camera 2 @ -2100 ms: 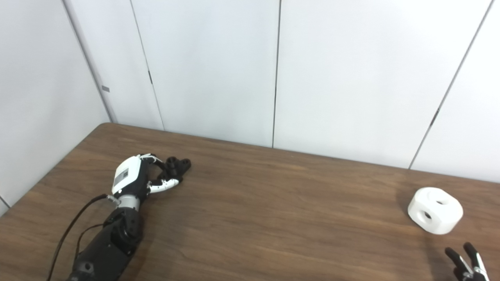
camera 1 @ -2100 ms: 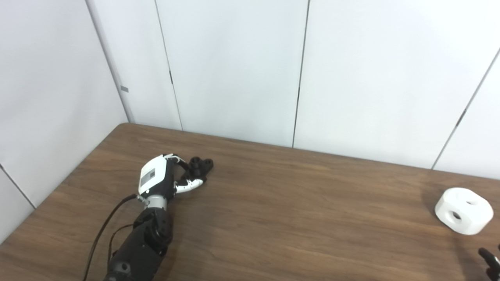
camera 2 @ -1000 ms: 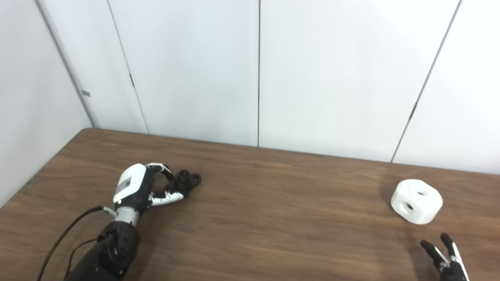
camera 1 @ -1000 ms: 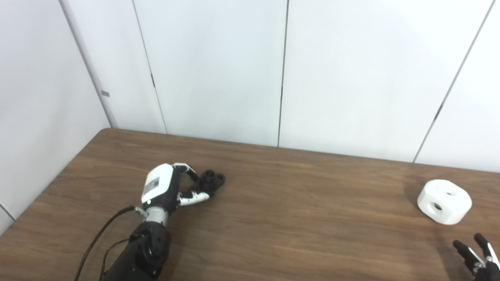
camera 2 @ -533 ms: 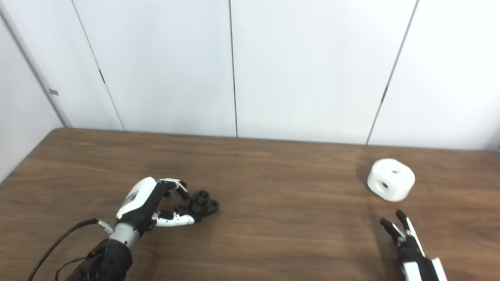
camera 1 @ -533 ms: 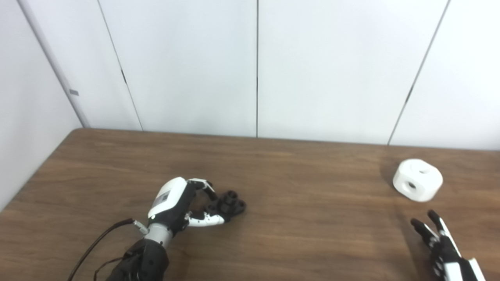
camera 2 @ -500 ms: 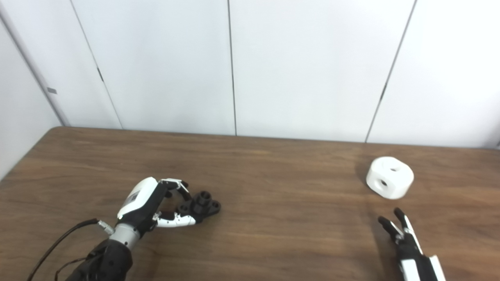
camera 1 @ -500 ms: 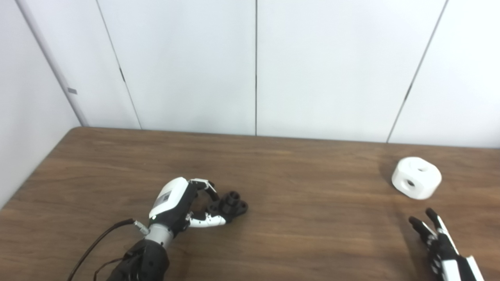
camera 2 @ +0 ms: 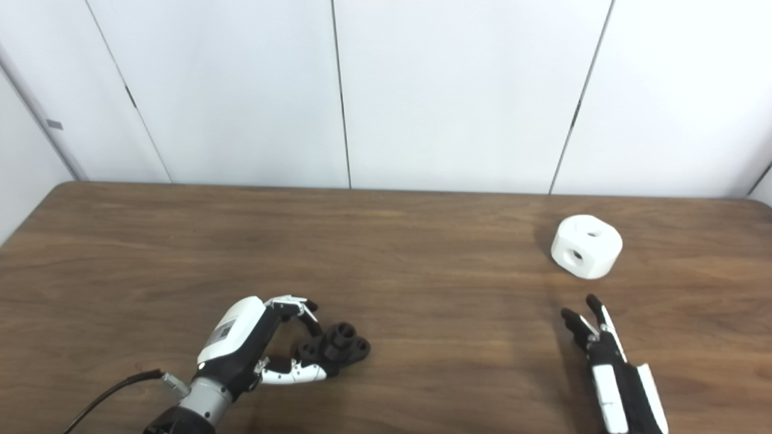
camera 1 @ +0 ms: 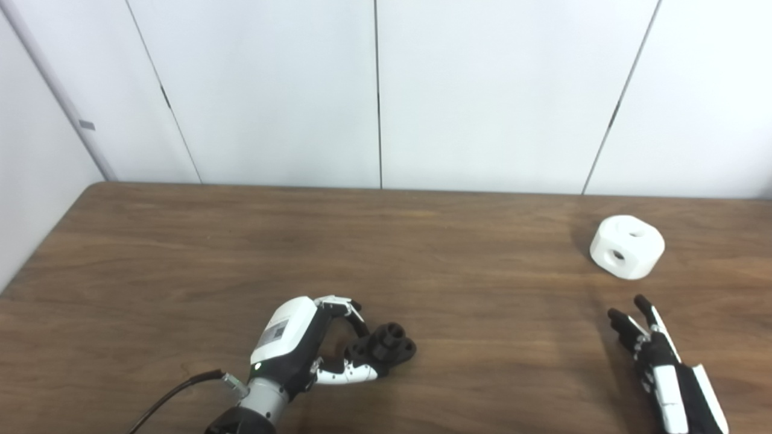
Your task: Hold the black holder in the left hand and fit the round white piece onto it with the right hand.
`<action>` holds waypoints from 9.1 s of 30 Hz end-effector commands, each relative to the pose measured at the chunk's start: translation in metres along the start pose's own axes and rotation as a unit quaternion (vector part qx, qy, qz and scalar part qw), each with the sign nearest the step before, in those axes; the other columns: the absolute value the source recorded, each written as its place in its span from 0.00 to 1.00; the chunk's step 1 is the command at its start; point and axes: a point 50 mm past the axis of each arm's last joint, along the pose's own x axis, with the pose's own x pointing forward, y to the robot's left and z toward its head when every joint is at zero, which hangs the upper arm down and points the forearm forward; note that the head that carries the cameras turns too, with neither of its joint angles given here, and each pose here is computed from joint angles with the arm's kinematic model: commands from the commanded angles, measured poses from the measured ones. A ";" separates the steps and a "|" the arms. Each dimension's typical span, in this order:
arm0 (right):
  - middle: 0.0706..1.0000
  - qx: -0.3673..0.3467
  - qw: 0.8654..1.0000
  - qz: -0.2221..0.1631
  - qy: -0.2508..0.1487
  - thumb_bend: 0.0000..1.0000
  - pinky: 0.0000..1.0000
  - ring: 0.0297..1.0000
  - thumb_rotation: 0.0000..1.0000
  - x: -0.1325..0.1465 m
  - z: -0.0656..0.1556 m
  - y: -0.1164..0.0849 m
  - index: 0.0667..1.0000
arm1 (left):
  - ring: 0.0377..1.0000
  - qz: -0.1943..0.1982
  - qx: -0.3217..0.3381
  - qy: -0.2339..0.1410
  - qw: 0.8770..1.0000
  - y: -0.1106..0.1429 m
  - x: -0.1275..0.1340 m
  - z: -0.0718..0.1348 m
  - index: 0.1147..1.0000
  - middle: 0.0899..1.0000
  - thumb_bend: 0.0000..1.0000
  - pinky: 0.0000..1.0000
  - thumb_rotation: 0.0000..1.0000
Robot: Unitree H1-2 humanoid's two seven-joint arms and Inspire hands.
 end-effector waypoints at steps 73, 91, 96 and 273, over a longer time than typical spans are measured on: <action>0.95 -0.097 0.991 -0.062 -0.072 0.60 1.00 0.99 0.91 0.032 0.083 -0.032 0.97 | 0.87 -0.132 0.116 -0.153 0.972 -0.057 0.027 -0.038 0.42 0.75 0.52 0.88 0.05; 0.94 -0.281 0.955 -0.076 -0.052 0.64 0.94 0.94 0.66 0.130 0.131 -0.086 0.97 | 0.87 -0.134 0.109 -0.142 0.975 -0.058 0.026 -0.042 0.42 0.75 0.52 0.86 0.05; 0.94 -0.313 0.947 -0.065 -0.034 0.68 0.92 0.94 0.63 0.157 0.132 -0.091 0.97 | 0.87 -0.135 0.110 -0.140 0.975 -0.059 0.026 -0.043 0.42 0.75 0.52 0.85 0.05; 0.82 -0.440 0.857 0.245 -0.111 0.52 0.88 0.97 0.14 0.077 0.189 0.050 0.45 | 0.84 -0.140 0.110 -0.157 0.971 -0.090 0.036 0.012 0.42 0.76 0.52 0.85 0.05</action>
